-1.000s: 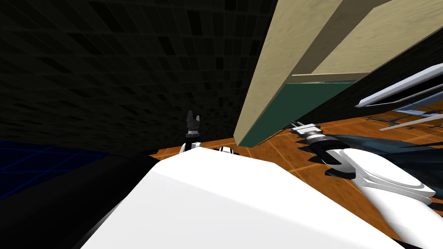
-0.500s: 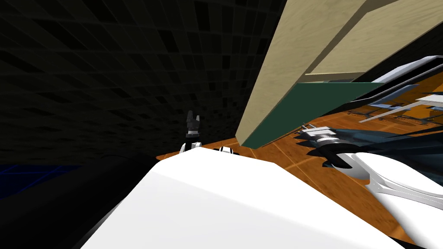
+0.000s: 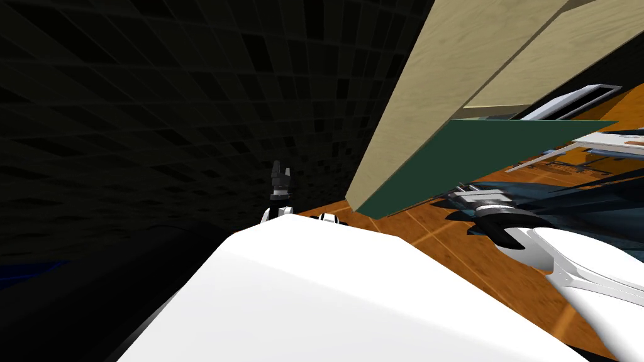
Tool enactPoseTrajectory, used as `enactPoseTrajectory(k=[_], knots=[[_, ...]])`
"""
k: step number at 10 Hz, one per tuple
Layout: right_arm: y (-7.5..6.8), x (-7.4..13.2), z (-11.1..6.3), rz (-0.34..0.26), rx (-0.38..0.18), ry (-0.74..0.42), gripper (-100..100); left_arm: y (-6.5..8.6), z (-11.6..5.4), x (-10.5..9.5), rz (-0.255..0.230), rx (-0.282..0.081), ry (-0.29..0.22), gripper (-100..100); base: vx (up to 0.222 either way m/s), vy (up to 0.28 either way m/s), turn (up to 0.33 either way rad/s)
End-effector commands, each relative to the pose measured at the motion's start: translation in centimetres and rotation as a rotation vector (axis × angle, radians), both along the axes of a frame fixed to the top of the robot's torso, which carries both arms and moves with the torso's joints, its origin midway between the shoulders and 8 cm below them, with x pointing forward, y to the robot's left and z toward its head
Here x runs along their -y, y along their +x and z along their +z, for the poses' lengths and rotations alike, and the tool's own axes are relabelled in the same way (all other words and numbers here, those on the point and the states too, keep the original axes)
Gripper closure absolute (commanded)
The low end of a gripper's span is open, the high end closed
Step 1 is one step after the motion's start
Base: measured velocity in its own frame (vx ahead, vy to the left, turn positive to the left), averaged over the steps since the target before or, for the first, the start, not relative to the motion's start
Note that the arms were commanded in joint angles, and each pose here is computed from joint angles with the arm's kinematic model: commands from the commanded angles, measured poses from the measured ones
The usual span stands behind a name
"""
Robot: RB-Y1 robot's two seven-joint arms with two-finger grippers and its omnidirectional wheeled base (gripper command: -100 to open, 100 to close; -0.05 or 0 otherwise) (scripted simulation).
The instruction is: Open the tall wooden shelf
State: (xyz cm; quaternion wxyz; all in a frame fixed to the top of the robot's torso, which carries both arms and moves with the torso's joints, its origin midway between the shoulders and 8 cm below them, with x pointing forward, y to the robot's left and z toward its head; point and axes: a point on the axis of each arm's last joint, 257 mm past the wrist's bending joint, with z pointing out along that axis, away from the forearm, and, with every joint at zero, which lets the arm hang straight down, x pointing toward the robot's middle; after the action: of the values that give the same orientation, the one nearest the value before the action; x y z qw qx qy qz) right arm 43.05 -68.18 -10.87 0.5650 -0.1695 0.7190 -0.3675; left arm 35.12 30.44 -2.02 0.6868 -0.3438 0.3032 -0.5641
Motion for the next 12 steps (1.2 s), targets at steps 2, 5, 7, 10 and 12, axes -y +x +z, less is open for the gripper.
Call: enactPoseTrajectory(k=[2,5,7,10,12], knots=[[-1.4,2.6,-0.3,-0.067,-0.005,0.002,100,0.0,0.0,0.0,0.000,0.000,0.000,0,0.045,0.178,-0.099],[-3.5,5.9,-0.3,-0.154,-0.006,0.003,100,0.0,0.0,0.0,0.000,0.000,0.000,0,0.065,0.185,-0.109],[-5.7,9.0,-0.3,-0.241,-0.006,0.002,100,0.0,-0.1,0.0,-0.001,-0.001,-0.001,0,0.052,0.277,-0.176],[-6.7,10.5,-0.3,-0.280,-0.006,0.002,100,0.5,-2.5,1.4,-0.038,-0.058,-0.026,0,0.015,0.133,-0.106],[-7.2,11.4,0.7,-0.280,-0.008,0.015,-100,0.5,-3.0,2.0,-0.053,-0.068,-0.032,0,-0.007,-0.028,-0.053]])
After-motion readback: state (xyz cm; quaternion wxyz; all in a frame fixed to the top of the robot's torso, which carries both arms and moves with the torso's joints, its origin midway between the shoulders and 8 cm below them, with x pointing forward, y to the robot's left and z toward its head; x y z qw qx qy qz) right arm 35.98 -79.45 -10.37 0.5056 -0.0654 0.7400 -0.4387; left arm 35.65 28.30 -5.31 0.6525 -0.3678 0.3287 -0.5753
